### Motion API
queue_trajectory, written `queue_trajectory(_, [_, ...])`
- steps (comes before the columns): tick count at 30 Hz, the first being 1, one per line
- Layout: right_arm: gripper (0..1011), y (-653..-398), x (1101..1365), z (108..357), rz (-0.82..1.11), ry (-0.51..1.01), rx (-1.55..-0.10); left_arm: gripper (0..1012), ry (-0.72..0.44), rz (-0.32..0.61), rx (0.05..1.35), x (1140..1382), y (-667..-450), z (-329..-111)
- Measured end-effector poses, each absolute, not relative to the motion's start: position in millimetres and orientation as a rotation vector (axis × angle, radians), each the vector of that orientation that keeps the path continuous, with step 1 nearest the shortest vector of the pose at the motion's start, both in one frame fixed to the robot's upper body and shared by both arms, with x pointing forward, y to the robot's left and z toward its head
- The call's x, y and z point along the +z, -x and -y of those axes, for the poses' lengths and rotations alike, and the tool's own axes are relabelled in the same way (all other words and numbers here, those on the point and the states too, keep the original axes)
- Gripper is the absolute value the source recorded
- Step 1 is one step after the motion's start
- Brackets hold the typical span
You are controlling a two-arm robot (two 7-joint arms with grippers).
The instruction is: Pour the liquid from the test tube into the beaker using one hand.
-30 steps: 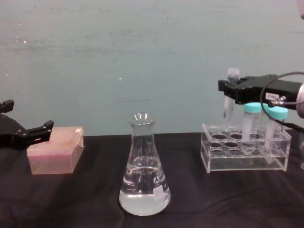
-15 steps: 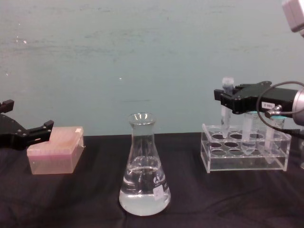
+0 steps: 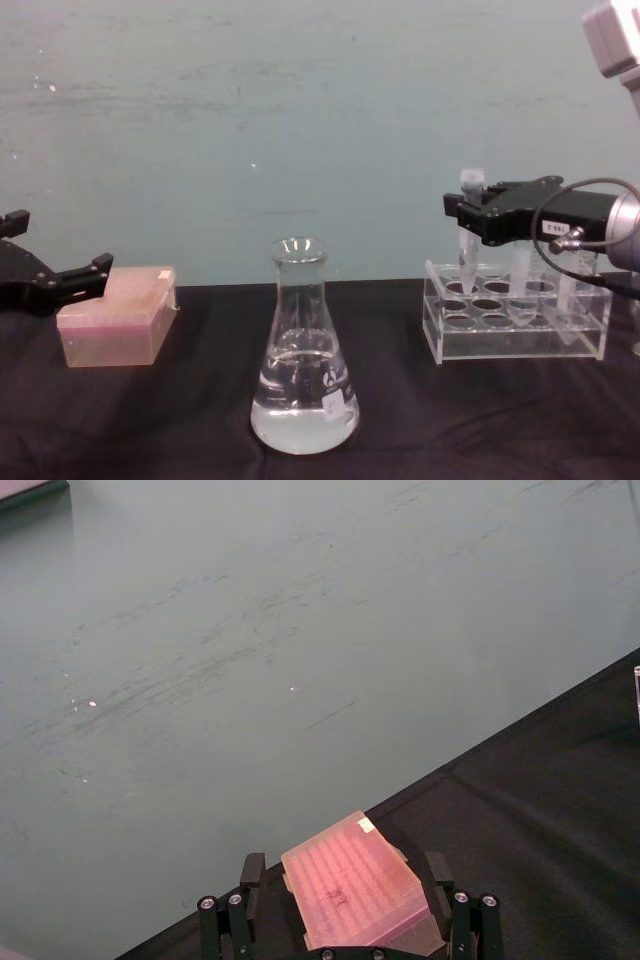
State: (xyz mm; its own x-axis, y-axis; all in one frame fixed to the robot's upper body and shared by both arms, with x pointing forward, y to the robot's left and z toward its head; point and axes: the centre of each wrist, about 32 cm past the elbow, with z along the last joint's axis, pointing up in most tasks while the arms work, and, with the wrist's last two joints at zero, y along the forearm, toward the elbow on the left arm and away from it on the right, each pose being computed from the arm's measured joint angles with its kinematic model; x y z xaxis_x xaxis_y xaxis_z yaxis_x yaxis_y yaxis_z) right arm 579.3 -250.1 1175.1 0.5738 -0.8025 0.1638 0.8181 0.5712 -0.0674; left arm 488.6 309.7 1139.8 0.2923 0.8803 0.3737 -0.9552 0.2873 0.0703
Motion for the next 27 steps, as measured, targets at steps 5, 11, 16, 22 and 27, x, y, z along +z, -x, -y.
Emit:
queue_trajectory(5, [224,-580.5,1173.0,249.6,0.122,0.143,-0.953,1000,-0.304,0.285,1.248,1139.8,-488.6,-309.7])
queue_trajectory(11, [224,-581.2,1170.6,249.7,0.121,0.143,-0.953,1000,-0.304,0.285,1.248,1139.8,-488.6,-309.7])
queue_trajectory(16, [224,-582.4,1168.4,250.7,0.119,0.143,-0.953,1000,-0.304,0.285,1.248,1139.8,-488.6,-309.7])
queue_trajectory(22, [224,-584.3,1164.5,251.5,0.112,0.147,-0.954,1000,-0.304,0.285,1.248,1139.8,-488.6,-309.7])
queue_trajectory(27, [223,-585.8,1161.1,251.5,0.108,0.152,-0.952,1000,-0.305,0.285,1.248,1139.8,-488.6,-309.7])
